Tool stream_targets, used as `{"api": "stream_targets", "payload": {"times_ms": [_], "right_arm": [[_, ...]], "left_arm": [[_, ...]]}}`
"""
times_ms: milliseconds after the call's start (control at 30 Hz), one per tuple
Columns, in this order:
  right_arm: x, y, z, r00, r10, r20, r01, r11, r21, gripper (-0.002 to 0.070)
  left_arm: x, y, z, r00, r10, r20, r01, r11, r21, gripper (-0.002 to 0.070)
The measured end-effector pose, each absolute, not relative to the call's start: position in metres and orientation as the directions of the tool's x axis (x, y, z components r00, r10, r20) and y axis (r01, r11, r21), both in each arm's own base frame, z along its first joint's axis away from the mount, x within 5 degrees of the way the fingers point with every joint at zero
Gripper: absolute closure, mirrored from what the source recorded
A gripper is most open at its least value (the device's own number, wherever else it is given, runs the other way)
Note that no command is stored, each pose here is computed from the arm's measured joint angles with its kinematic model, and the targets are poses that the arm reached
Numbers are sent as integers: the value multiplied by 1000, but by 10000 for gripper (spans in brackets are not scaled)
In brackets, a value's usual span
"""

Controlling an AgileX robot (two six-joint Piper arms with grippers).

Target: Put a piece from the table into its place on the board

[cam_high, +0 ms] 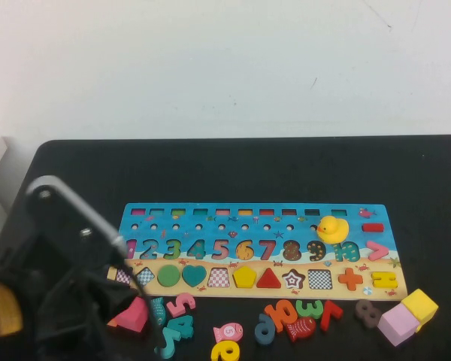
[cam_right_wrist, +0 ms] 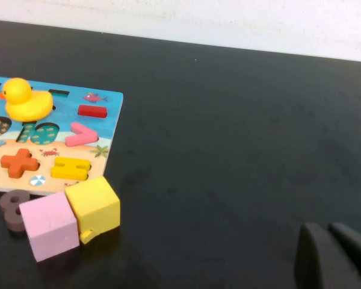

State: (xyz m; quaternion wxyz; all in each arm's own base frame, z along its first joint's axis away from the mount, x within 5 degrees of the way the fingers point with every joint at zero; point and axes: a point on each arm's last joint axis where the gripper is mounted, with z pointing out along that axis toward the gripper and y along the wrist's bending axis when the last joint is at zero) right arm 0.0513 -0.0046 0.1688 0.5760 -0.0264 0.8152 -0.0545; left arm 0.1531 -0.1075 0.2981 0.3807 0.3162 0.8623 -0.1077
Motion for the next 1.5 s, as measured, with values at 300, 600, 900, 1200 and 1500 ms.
{"api": "stream_targets", "payload": {"times_ms": [300,600,900,1200,1500], "right_arm": [[51,-5,169,-335,-106,-936,20,993,-119,657],[51,-5,169,-335,-106,-936,20,993,-119,657],[51,-5,169,-335,-106,-936,20,993,-119,657],[51,-5,169,-335,-106,-936,20,993,-119,657],[51,-5,169,-335,-106,-936,20,993,-119,657]], "left_arm": [[115,-72,306,-428,407,-807,564,818,113,675],[76,-33,271,-314,190,-930,413,909,47,675],[59,-11,224,-176,72,-982,211,977,34,675],[55,-4,187,-159,47,-986,80,996,35,675],[55,-3,183,-190,32,-981,57,998,22,675]]}}
